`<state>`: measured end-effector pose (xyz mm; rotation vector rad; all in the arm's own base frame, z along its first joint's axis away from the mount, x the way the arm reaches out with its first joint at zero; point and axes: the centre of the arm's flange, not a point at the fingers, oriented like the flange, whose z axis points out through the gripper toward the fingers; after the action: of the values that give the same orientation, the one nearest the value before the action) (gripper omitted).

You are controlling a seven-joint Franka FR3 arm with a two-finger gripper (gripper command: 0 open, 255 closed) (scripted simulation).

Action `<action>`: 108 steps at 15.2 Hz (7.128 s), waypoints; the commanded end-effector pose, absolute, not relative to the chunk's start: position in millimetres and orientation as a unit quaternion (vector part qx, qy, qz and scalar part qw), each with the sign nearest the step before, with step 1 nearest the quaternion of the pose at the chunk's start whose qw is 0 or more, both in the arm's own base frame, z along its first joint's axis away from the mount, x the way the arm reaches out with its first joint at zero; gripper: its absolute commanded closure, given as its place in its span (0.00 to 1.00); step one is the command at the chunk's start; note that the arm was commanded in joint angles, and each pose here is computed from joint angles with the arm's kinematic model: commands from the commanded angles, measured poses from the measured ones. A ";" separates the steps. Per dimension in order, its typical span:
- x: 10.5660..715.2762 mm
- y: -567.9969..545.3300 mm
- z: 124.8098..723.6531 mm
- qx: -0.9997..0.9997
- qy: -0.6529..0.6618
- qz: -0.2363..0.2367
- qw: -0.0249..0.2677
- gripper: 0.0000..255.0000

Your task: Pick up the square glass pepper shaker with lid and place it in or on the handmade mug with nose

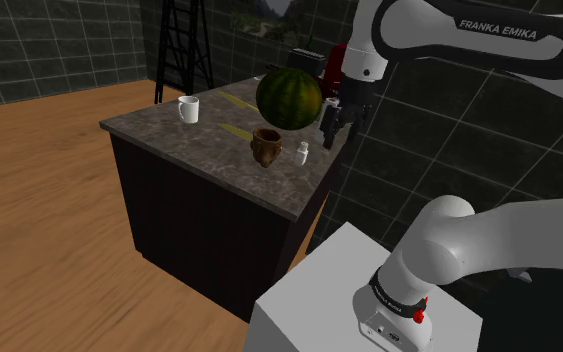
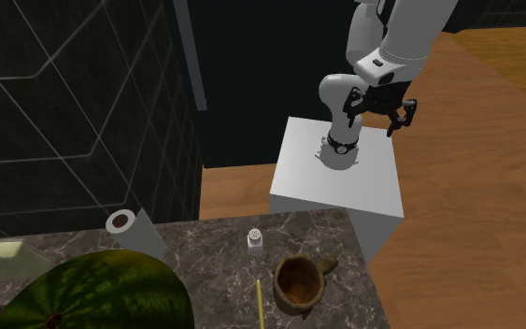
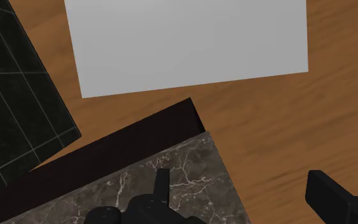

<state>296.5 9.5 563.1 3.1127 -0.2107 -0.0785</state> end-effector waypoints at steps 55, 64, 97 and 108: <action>487.6 -239.3 326.3 0.994 -0.059 0.091 -0.018 1.00; 487.5 -239.3 368.6 0.994 -0.059 0.091 -0.018 1.00; 510.0 -191.5 519.4 0.994 -0.059 0.091 -0.018 1.00; 554.2 -97.6 506.2 0.994 -0.059 0.091 -0.018 1.00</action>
<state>552.6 -99.0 511.1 3.1579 -0.1872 0.2897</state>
